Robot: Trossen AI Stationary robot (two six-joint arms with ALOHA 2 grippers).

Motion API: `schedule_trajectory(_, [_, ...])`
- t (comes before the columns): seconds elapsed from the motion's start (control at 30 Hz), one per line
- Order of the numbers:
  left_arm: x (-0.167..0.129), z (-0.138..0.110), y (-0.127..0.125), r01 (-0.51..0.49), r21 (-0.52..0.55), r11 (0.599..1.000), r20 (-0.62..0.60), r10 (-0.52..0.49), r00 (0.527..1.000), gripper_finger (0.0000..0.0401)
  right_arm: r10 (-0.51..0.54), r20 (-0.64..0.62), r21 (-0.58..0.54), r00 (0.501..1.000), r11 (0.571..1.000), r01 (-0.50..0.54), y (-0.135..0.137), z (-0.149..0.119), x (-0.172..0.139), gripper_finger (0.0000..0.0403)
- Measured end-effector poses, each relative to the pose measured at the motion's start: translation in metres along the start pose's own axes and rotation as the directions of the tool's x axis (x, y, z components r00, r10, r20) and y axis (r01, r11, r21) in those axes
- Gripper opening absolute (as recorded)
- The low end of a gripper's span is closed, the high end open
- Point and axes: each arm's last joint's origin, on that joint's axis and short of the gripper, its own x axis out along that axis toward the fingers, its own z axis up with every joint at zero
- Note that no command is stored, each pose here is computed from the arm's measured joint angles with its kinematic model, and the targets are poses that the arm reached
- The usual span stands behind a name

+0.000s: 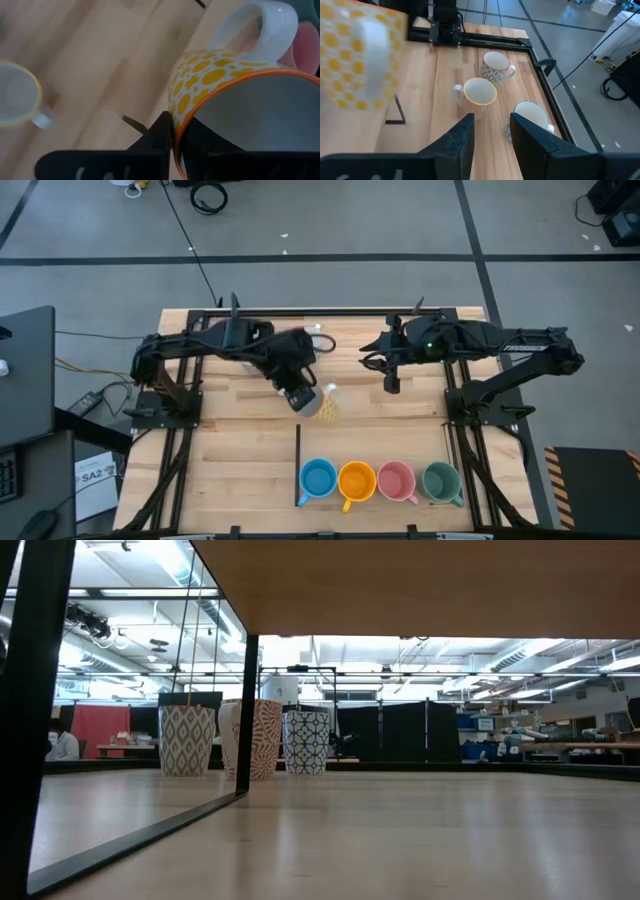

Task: Place coffee mugs
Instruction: Put the yellow patterned mug on the shelf

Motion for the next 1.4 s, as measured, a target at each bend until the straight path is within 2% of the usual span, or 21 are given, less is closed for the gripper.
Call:
schedule_trajectory(0.1, [0.002, -0.008, -0.009, 0.004, -0.020, 1.000, -0.017, -0.005, 1.000, 0.0030, 0.001, -0.010, -0.024, 1.000, 1.000, -0.002, 0.001, -0.001, 0.002, 0.0130])
schedule_trajectory(0.37, [0.022, -0.021, -0.024, -0.063, -0.084, 0.994, -0.060, 0.058, 0.997, 0.0030, 0.004, -0.009, -0.026, 1.000, 1.000, -0.004, 0.000, -0.001, 0.000, 0.0130])
schedule_trajectory(0.83, [0.044, -0.030, -0.021, -0.179, -0.166, 0.970, -0.199, 0.145, 0.969, 0.0030, 0.003, -0.010, -0.025, 1.000, 1.000, -0.004, -0.001, -0.002, -0.009, 0.0130])
schedule_trajectory(1.4, [0.056, -0.034, -0.030, -0.159, -0.168, 0.973, -0.219, 0.120, 0.968, 0.0036, 0.004, -0.012, -0.026, 1.000, 1.000, -0.004, -0.002, -0.003, -0.010, 0.0130])
